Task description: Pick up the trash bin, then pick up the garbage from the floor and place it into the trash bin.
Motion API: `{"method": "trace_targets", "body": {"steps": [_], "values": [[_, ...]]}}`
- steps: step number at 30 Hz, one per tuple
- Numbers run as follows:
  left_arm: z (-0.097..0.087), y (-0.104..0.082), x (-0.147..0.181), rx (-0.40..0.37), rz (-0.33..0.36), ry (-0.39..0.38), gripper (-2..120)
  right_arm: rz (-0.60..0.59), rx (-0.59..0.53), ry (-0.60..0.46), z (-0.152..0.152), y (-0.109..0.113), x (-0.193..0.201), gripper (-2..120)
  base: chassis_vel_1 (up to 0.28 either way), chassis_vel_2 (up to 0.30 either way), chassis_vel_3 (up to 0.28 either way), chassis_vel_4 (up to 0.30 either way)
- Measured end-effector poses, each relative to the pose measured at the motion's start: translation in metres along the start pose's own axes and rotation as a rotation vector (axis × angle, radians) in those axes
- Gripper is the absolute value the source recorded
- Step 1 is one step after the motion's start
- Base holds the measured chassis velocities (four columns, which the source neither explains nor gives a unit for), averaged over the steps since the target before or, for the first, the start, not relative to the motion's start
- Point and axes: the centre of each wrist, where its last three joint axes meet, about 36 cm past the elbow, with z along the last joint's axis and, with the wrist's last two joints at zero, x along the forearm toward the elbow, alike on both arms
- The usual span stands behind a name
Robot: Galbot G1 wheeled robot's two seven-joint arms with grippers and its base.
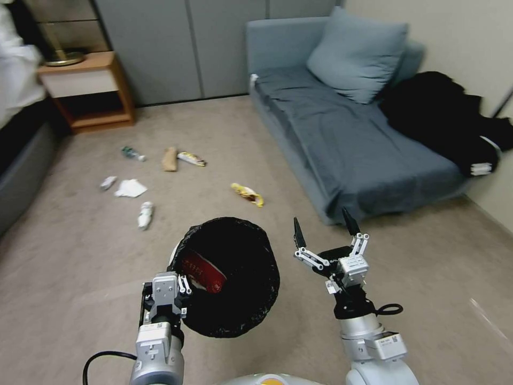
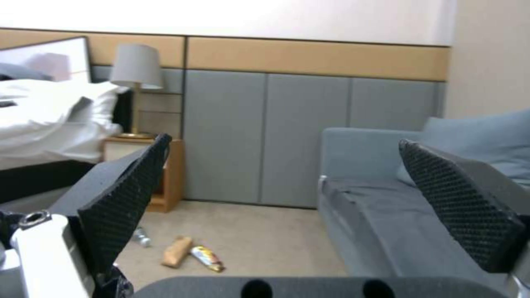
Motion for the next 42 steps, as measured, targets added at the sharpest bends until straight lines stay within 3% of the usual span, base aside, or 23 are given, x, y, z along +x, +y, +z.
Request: {"method": "trace_targets", "body": {"steps": [42], "values": [[-0.003, 0.003, 0.001, -0.005, -0.017, -0.019, 0, -0.019, 0.026, 0.023, 0.012, -0.003, 0.004, 100, -0.017, 0.016, 0.019, -0.016]]}}
